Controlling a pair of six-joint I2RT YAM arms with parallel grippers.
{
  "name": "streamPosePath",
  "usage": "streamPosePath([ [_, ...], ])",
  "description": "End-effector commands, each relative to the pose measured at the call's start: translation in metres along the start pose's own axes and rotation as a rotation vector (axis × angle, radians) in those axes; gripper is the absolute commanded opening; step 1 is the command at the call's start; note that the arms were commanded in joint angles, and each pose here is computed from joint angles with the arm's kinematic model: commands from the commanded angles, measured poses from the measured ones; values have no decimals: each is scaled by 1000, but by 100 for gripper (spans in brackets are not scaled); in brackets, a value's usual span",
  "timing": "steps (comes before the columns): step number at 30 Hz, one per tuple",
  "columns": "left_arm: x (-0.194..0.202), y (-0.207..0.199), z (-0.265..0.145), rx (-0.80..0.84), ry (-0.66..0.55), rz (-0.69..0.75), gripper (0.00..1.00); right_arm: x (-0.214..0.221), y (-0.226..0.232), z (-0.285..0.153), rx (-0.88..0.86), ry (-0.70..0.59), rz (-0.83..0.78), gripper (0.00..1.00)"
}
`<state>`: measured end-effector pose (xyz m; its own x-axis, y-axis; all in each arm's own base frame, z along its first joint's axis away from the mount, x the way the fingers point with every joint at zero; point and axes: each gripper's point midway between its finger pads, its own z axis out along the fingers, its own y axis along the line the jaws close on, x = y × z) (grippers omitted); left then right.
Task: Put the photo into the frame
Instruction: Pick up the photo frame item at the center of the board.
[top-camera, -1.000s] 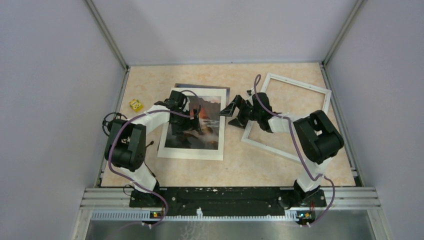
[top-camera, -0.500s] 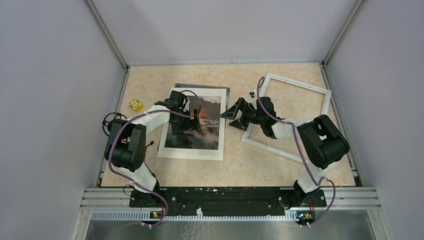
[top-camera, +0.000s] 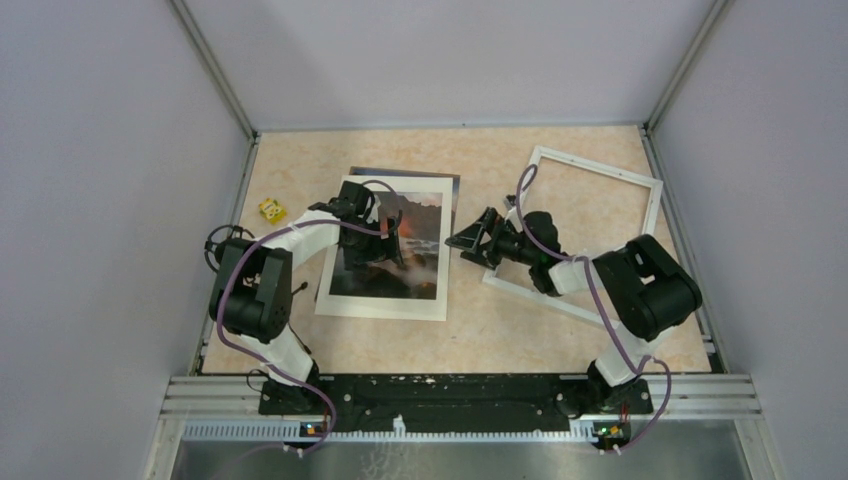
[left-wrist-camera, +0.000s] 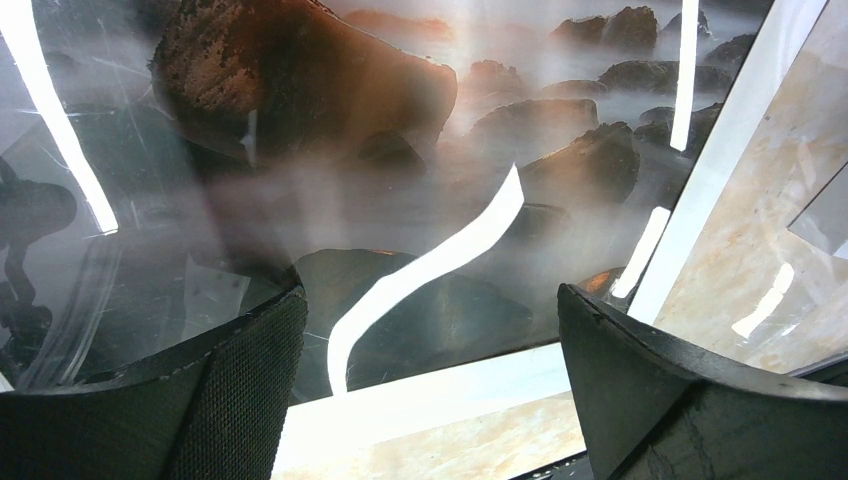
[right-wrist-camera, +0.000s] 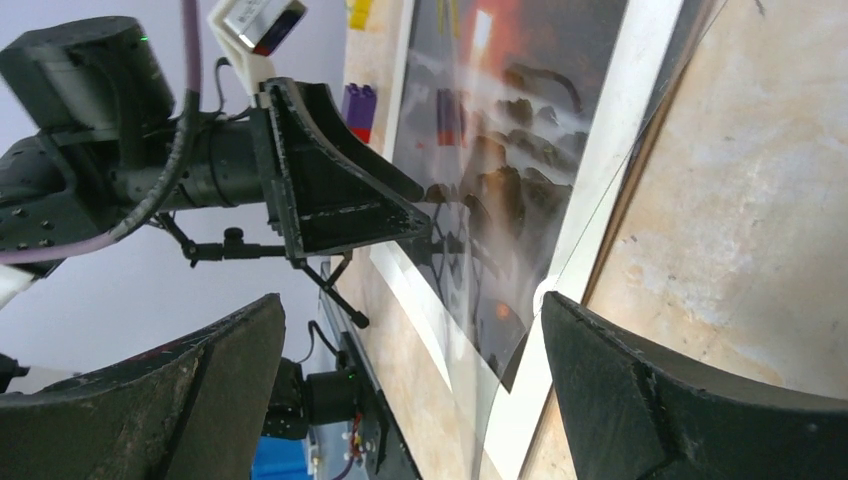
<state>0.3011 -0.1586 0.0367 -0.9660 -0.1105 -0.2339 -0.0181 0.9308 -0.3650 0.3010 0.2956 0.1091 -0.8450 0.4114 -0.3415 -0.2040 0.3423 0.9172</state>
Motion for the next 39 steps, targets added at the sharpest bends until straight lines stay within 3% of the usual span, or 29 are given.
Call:
streamPosePath([
  [1,24,4,15,12,78,-2,98,10,44,-6,-213,-20,-127,96],
  [14,24,0,14,31,75,3,98,46,32,5,-283,26,-160,98],
  [15,25,-1,14,33,75,3,98,-3,11,16,-151,-239,-117,90],
  [18,25,-1,13,35,76,3,98,-3,-1,19,-121,-230,-106,85],
  [19,25,-1,13,35,76,3,98,-5,15,17,-160,-196,359,83],
  [20,25,-1,13,35,76,2,98,-7,13,20,-143,-189,402,82],
  [24,26,-3,14,42,80,5,98,-18,-8,30,-38,-196,327,67],
  [29,25,-5,12,51,74,10,98,-31,-13,44,19,-215,224,56],
  [32,22,-6,9,56,59,17,98,-33,-19,48,67,-216,191,39],
  [37,14,-16,-1,90,7,38,98,-36,-25,59,157,-168,106,27],
  [39,9,-18,-7,93,-24,48,98,-37,-20,58,152,-157,67,16],
])
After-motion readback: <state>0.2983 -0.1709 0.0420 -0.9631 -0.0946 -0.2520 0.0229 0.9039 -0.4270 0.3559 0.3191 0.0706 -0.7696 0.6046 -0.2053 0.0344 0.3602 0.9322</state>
